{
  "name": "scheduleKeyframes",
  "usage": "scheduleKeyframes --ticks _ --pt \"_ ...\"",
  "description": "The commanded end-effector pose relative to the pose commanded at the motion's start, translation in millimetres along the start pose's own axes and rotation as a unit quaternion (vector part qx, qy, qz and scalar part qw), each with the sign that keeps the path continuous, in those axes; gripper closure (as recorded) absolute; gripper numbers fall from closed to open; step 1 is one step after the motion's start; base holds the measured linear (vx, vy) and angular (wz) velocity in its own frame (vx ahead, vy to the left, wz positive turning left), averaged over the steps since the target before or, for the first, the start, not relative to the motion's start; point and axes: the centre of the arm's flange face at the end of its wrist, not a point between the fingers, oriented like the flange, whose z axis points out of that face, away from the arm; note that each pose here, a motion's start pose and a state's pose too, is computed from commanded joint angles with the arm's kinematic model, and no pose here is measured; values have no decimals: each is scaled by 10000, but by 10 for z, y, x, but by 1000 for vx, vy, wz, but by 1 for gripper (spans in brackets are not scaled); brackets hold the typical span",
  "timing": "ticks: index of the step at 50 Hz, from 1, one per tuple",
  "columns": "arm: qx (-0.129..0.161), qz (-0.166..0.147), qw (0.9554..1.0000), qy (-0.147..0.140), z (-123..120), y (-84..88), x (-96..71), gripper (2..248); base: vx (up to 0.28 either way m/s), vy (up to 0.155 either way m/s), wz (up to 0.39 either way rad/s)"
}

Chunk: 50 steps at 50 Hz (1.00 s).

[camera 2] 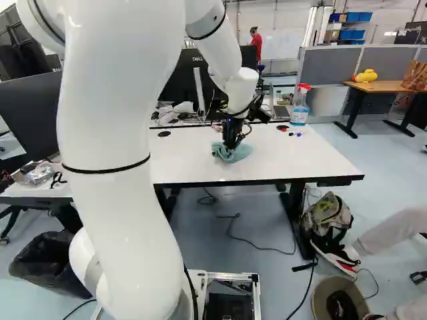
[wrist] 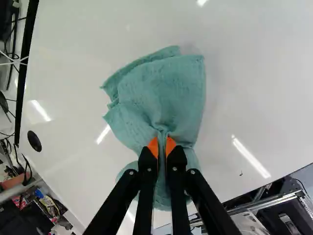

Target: Clean the table with the green towel

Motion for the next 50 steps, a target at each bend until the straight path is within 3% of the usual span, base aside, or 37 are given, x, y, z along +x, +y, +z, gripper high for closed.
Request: scheduleKeyframes --ticks 15,50 --pt "-29 58 10000 -54 -55 128 -254 213 0 0 0" --pt "-81 488 9988 -13 -253 661 -714 213 0 0 0"
